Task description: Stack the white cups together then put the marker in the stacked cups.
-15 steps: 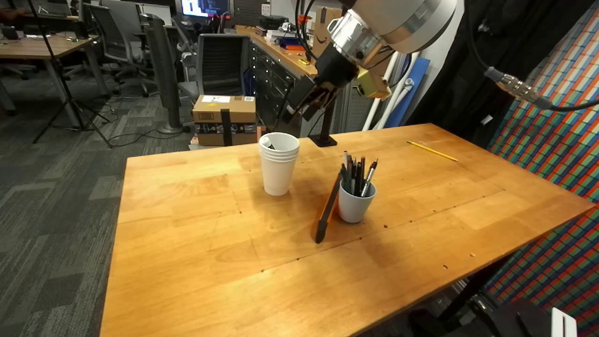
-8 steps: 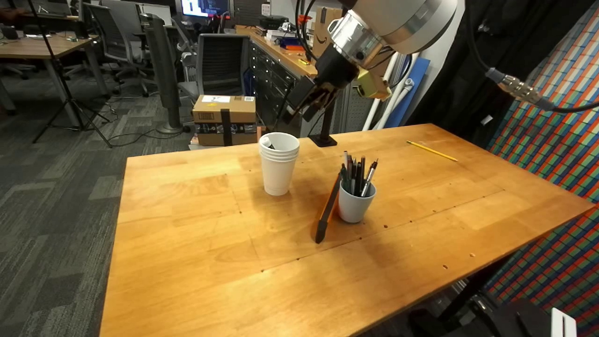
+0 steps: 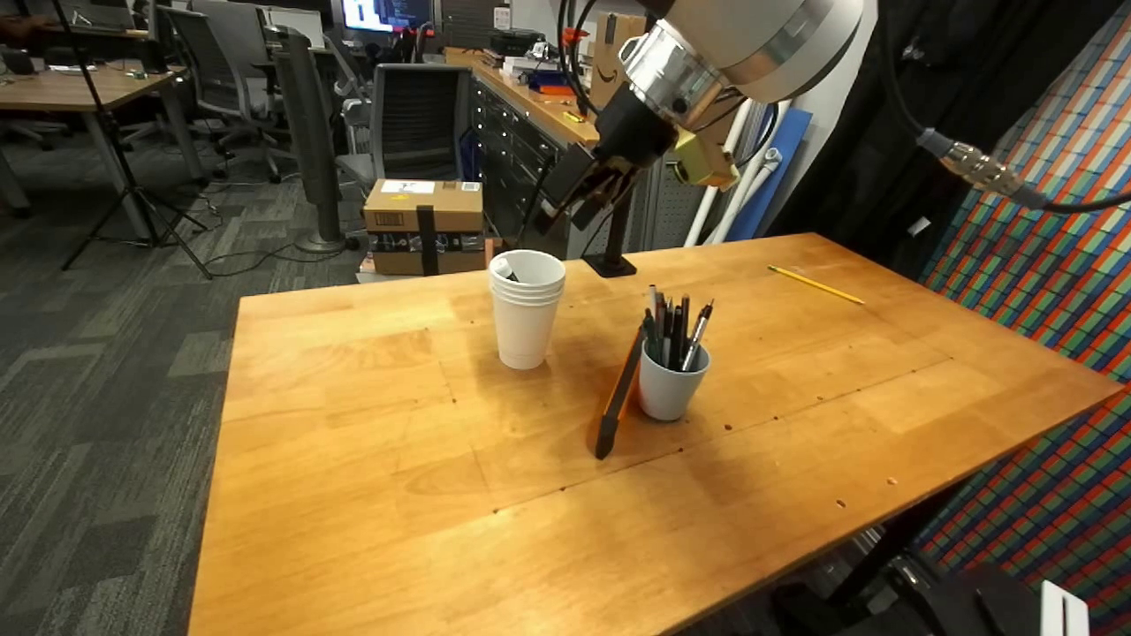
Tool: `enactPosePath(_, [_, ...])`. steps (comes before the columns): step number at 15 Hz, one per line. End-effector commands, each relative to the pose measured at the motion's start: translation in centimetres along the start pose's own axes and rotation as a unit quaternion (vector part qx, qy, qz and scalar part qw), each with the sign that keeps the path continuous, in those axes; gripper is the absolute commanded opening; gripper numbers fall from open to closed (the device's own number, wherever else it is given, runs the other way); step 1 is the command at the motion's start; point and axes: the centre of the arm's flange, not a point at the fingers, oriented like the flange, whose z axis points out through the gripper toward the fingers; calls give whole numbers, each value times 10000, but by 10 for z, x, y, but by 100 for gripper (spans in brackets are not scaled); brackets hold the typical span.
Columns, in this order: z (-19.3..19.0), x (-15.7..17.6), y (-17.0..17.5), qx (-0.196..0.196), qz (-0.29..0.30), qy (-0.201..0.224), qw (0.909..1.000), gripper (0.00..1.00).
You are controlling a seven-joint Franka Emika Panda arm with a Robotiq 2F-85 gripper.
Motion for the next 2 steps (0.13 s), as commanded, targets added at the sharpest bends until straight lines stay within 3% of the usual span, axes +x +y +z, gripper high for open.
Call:
enactPosePath(1, [0, 0, 0, 0, 0, 0, 10000, 100])
enactPosePath(2, [0, 0, 0, 0, 0, 0, 10000, 100])
